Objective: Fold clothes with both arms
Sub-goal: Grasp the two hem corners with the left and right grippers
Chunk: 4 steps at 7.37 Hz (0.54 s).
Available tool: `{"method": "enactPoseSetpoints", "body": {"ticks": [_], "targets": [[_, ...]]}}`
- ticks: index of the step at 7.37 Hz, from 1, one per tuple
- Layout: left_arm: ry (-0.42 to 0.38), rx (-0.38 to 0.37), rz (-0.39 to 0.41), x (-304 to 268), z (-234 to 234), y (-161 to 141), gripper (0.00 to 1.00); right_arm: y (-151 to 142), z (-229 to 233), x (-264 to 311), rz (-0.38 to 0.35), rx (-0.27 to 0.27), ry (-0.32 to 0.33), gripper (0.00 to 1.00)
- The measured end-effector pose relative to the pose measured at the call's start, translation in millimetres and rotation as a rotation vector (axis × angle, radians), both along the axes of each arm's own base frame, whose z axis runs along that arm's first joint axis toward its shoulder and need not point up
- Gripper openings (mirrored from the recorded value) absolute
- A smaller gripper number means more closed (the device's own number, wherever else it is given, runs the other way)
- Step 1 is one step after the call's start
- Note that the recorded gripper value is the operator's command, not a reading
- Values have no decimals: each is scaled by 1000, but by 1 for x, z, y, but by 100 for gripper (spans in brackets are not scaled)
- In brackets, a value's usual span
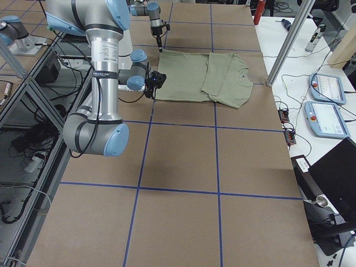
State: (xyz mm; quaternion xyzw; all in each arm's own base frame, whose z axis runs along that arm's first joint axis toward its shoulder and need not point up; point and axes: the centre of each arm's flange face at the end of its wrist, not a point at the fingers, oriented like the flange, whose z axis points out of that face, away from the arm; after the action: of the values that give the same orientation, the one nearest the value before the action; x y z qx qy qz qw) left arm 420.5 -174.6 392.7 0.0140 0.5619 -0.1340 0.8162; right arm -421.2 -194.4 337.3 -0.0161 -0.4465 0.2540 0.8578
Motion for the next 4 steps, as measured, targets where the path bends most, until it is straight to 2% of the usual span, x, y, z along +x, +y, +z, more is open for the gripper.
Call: {"method": "enactPoseSetpoints", "body": {"ticks": [1,2,4], "targets": [[19,-2,7,-1,-9,0,0,9,5,-6,52,-62,15,91],[40,-2,10,-3,-19,0,0,20,6,-15,96,-94,14,91],[58,-1,11,-5,-27,0,0,32,0,-47,131,-104,9,91]]}}
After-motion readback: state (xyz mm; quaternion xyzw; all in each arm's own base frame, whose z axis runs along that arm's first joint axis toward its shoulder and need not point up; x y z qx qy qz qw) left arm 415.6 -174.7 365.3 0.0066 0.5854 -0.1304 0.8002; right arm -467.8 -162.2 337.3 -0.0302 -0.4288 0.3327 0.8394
